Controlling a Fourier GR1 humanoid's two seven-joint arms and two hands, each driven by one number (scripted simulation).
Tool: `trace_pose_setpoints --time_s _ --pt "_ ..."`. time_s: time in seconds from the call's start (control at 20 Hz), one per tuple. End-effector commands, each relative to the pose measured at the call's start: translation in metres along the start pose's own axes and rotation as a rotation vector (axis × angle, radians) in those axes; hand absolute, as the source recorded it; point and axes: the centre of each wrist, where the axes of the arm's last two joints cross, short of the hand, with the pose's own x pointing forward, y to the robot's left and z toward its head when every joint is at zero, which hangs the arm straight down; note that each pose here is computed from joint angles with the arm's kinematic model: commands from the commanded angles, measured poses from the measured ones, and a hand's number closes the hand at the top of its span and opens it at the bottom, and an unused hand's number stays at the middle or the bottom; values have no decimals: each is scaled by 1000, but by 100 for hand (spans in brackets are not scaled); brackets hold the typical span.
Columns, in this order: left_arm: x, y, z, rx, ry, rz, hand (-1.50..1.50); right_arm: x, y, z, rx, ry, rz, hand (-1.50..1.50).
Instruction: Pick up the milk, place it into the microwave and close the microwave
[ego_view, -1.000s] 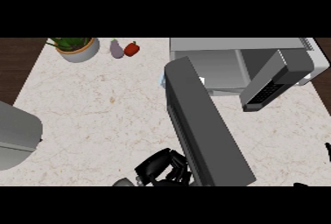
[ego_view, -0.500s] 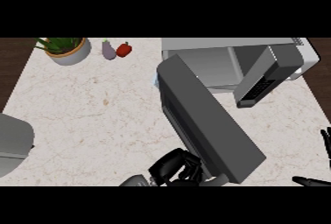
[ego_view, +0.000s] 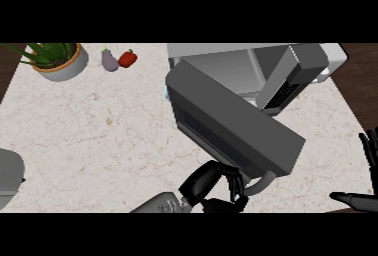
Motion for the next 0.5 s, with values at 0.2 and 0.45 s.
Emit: trace_pose_setpoints --time_s 0.2,0.45 --pt "31 8 -32 60 -68 -14 150 11 10 -27 123 -79 -97 -150" --pt "56 25 -54 135 -163 -42 150 23 10 -48 171 -79 -82 -150"
